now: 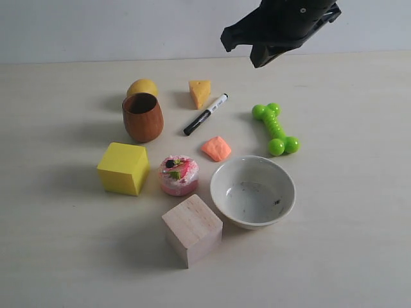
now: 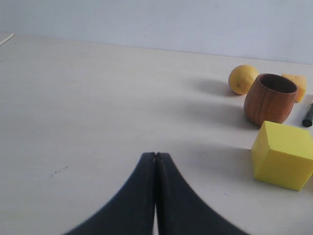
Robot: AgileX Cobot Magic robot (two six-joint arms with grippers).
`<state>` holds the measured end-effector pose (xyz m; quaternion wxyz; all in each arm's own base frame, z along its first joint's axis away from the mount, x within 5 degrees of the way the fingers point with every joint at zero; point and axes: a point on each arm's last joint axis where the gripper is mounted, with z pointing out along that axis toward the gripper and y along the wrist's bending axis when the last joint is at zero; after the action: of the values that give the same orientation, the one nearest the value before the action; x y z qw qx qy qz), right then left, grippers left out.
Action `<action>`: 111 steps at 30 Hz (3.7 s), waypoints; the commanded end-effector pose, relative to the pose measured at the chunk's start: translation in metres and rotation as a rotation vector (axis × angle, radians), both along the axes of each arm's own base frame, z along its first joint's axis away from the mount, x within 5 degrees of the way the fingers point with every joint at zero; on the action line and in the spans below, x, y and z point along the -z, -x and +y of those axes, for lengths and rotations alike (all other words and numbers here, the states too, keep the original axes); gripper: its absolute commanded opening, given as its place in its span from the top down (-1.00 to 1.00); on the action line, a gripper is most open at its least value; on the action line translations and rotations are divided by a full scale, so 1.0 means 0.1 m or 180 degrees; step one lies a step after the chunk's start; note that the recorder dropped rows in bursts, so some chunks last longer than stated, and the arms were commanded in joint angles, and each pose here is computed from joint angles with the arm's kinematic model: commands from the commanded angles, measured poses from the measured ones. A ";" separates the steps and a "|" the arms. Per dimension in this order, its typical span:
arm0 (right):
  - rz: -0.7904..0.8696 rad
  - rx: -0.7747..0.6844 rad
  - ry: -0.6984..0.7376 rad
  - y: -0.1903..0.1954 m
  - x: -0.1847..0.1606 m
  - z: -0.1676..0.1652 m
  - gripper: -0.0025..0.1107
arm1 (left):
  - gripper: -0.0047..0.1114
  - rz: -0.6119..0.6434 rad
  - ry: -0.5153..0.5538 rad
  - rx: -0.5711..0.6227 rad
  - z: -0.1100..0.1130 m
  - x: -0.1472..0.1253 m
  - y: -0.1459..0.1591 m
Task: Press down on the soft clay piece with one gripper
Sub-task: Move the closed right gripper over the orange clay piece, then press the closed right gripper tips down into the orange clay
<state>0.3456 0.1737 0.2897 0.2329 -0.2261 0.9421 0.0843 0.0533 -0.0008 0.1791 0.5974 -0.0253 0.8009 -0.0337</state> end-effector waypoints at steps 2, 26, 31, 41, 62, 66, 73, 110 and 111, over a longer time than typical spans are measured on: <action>0.0075 0.0079 -0.0161 0.01 -0.01 0.04 0.96 | 0.92 -0.0048 0.0020 0.0024 -0.01 -0.02 0.00; 0.0397 0.0145 -0.0343 -0.28 0.67 0.26 0.96 | 0.92 -0.0048 0.0020 0.0024 -0.01 -0.02 0.00; 0.0609 0.0059 -0.0357 -0.34 0.76 0.33 0.96 | 0.92 -0.0048 0.0020 0.0024 -0.01 -0.02 0.00; 0.0831 -0.0229 -0.0038 -0.46 0.91 0.59 0.96 | 0.92 -0.0048 0.0020 0.0024 -0.01 -0.02 0.00; 0.1067 -0.0366 0.0640 -0.51 1.39 0.76 0.96 | 0.92 -0.0048 0.0020 0.0024 -0.01 -0.02 0.00; 0.1103 -0.0366 0.0660 -0.51 1.45 0.76 0.96 | 0.92 -0.0048 0.0020 0.0024 -0.01 -0.02 0.00; 0.1154 -0.0365 0.0687 -0.52 1.57 0.77 0.96 | 0.92 -0.0048 0.0020 0.0024 -0.01 -0.02 0.00; 0.1245 -0.0367 0.0791 -0.57 2.17 0.79 0.96 | 0.92 -0.0048 0.0020 0.0024 -0.01 -0.02 0.00; 0.1258 -0.0367 0.0798 -0.57 2.19 0.79 0.96 | 0.92 -0.0048 0.0020 0.0024 -0.01 -0.02 0.00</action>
<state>0.4007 0.2524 0.1076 0.0093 -0.2840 0.9583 0.0294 0.0533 -0.0008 0.1791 0.5974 -0.0253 0.8009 -0.0337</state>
